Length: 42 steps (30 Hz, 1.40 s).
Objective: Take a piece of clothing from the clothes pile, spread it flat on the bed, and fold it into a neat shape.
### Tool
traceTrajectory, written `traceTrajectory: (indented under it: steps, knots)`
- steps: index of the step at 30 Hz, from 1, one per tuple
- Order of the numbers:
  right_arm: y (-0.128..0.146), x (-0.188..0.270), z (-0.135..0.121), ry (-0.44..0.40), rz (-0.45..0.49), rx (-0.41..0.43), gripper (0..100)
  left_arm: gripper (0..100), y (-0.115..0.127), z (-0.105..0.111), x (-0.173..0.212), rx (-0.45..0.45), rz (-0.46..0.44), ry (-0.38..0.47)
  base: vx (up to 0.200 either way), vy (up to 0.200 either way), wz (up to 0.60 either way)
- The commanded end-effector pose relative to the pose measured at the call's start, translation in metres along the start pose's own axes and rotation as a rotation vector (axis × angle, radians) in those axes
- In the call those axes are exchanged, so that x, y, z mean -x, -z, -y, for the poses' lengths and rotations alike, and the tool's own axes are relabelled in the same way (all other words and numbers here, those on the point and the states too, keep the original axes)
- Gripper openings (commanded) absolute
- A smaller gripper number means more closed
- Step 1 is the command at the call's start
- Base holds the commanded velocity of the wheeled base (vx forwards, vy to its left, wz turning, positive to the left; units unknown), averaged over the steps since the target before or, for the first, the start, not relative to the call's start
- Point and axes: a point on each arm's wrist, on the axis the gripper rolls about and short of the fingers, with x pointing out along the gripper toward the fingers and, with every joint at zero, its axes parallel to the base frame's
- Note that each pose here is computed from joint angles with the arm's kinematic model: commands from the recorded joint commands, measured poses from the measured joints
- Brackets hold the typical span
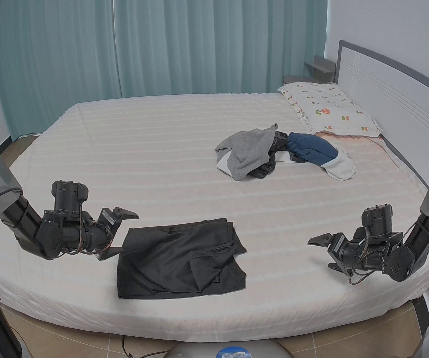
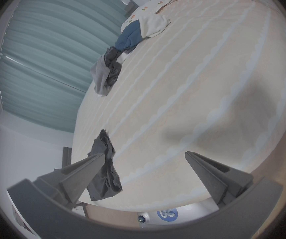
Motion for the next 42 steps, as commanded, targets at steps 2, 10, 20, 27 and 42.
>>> traceTrajectory:
  steps: [2,10,20,27,42]
  knots:
    - [0.013,-0.009,-0.03,0.002,-0.018,0.072,100,100,0.004,-0.023,-0.005,0.029,-0.005,-0.026,0.0,0.2,0.0]
    - [0.025,-0.016,-0.058,0.065,0.045,0.228,100,100,0.006,-0.026,-0.004,0.031,-0.007,-0.03,0.0,0.2,0.0]
    - [0.047,-0.034,-0.086,0.114,0.054,0.427,100,100,0.007,-0.026,-0.004,0.03,-0.005,-0.031,0.0,0.04,0.0]
    - [0.057,-0.053,-0.095,0.161,0.074,0.538,100,100,0.007,-0.026,-0.004,0.026,-0.004,-0.033,0.0,0.0,0.0]
    - [0.078,-0.086,-0.1,0.189,0.064,0.689,100,100,0.008,-0.025,-0.005,0.02,-0.004,-0.034,0.0,0.0,0.0]
